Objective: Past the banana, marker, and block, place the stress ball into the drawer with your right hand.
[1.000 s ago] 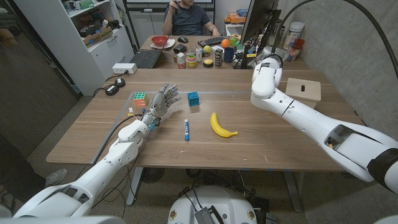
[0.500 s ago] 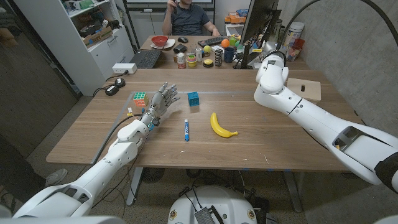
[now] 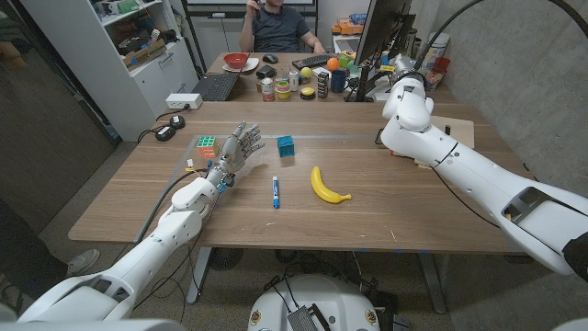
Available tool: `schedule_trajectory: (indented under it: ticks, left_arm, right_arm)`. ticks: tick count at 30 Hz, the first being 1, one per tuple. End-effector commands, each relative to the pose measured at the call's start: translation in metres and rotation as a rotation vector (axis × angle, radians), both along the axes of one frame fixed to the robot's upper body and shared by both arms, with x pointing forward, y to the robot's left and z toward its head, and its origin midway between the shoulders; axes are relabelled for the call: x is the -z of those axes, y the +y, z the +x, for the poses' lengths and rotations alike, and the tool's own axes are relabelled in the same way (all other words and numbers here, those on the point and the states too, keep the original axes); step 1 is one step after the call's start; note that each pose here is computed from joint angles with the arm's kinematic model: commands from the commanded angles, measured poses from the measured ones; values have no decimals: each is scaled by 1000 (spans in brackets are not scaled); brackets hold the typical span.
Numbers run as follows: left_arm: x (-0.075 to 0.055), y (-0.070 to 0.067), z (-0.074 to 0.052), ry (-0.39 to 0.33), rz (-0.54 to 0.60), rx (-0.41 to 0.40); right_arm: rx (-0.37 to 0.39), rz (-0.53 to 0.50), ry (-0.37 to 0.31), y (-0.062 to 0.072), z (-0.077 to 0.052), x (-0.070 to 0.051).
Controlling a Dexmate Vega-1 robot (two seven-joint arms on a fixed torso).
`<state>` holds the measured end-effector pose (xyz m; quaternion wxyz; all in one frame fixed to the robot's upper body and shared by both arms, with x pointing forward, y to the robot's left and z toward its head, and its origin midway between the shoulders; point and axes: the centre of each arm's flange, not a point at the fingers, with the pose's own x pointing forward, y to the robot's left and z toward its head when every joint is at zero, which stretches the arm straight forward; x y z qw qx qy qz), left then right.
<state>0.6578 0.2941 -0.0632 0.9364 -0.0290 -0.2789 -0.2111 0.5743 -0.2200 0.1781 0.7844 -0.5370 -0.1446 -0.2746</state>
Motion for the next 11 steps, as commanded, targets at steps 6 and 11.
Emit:
schedule_trajectory:
  ticks: [6, 11]
  left_arm:
    - [0, 3, -4, -12, -3, 4]
    - [0, 4, -5, -12, -3, 5]
  right_arm:
    - [-88, 69, -71, 0, -13, -12]
    - [-114, 88, -93, -2, -17, -15]
